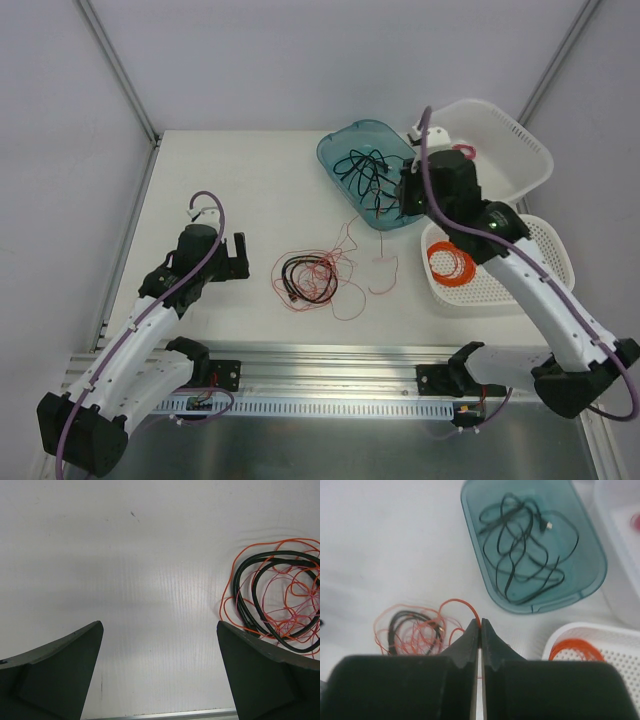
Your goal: Untangle the cables
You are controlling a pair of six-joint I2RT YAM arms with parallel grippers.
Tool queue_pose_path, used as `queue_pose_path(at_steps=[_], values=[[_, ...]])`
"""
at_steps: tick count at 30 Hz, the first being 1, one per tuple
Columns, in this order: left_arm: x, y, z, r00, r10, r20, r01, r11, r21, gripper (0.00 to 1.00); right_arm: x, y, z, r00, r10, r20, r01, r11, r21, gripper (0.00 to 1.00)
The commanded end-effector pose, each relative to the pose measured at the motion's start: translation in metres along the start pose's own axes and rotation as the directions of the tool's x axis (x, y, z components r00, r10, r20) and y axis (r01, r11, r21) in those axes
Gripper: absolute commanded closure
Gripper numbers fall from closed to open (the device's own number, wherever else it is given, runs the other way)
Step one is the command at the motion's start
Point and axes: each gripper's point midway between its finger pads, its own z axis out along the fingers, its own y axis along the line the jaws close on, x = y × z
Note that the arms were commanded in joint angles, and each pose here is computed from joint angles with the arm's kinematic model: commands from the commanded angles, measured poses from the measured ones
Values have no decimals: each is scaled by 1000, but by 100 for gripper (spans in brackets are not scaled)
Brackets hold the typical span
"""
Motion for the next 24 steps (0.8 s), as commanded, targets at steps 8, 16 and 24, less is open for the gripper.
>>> queue_pose_path(at_steps=[8,16,24], values=[[-8,0,-1,999,7,34,-7,1000,8,1,-115,-12,-133,948,-55,315,76,995,-56,99],[-8,0,-1,999,7,34,-8,1000,5,1,-193,-39,-201,808,-19,588,-1,999,34,99],[-8,1,-1,999,4,39,-4,1000,-1,1,-236,-74,-251,654,-24,756,-137,979,150,99]])
